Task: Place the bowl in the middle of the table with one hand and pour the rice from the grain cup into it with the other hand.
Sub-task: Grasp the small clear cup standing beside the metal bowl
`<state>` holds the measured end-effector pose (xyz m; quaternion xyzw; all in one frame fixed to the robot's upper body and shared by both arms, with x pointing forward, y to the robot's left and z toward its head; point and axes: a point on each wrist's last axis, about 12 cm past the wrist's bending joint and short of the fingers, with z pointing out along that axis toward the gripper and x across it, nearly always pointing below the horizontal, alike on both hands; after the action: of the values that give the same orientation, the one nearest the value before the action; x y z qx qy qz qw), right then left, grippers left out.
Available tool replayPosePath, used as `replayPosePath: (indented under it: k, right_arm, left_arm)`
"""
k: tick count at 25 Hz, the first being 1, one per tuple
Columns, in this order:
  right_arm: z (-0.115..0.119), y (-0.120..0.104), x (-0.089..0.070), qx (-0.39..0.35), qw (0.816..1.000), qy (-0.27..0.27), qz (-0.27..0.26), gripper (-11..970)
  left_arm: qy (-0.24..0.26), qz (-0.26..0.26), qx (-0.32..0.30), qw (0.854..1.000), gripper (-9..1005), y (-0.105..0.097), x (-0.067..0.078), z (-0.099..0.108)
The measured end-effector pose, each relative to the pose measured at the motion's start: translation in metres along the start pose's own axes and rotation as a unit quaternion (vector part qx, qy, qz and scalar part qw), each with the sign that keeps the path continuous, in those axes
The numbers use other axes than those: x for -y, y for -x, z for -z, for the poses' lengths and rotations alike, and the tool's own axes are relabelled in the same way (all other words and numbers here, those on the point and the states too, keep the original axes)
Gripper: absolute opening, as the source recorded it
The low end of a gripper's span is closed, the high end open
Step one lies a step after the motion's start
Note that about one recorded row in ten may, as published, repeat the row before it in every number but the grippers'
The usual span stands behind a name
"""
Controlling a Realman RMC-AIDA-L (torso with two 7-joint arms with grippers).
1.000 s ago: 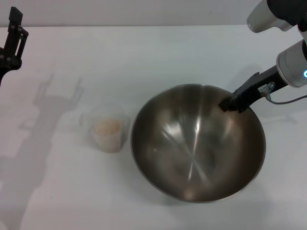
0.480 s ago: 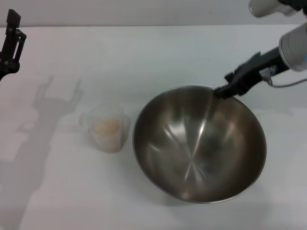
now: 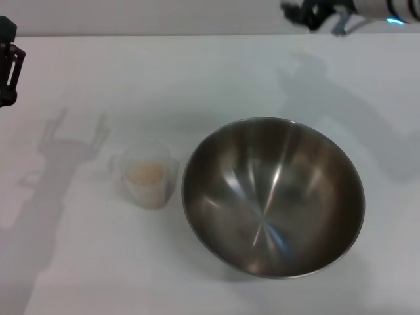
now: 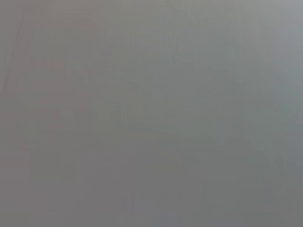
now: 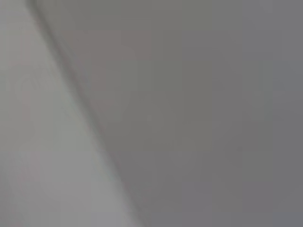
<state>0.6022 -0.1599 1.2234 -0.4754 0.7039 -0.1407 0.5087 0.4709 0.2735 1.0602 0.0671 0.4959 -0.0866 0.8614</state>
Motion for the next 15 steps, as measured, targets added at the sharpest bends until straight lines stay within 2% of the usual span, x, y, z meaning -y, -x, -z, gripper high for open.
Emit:
replayPosePath:
  k: [1,2,3,4,5,7,8,9,12,14,15]
  right_arm:
    - [0.0,0.0,0.0,0.0,1.0,0.0,0.0,512]
    - [0.0,0.002,-0.003,0.021,0.999,-0.027,0.009,511]
    - [0.002,0.001,-0.012,0.077,0.994,-0.08,0.012,511]
    - [0.002,0.001,-0.012,0.077,0.994,-0.08,0.012,511]
    - [0.003,-0.002,-0.017,0.109,0.989,-0.101,0.005,511]
    - [0.007,-0.011,-0.023,0.179,0.974,-0.132,-0.034,511]
    - [0.01,-0.024,-0.027,0.235,0.957,-0.149,-0.087,511]
    - [0.01,-0.024,-0.027,0.235,0.957,-0.149,-0.087,511]
    - [0.015,-0.053,-0.031,0.299,0.922,-0.162,-0.183,511]
    - [0.022,-0.106,-0.037,0.348,0.861,-0.179,-0.323,511]
    - [0.026,-0.122,-0.04,0.361,0.841,-0.185,-0.357,511]
  left_arm:
    - [0.0,0.0,0.002,1.0,669,0.001,0.0,0.0]
    - [0.0,0.0,0.003,1.0,668,0.001,0.0,0.001]
    - [0.0,0.0,0.003,1.0,667,0.001,0.0,0.001]
    - [0.0,0.0,0.003,1.0,667,0.001,0.0,0.001]
    - [0.001,0.0,0.004,1.0,666,0.001,0.0,0.001]
    - [0.0,0.0,0.004,1.0,665,0.001,0.0,0.001]
    - [0.0,0.0,0.004,1.0,664,0.001,0.0,0.001]
    - [0.0,0.0,0.004,1.0,664,0.001,0.0,0.001]
    - [-0.001,0.001,0.005,1.0,662,0.001,0.0,-0.001]
    - [-0.002,0.0,0.004,1.0,660,0.001,0.0,-0.002]
    - [-0.002,0.0,0.004,1.0,660,0.001,0.0,-0.002]
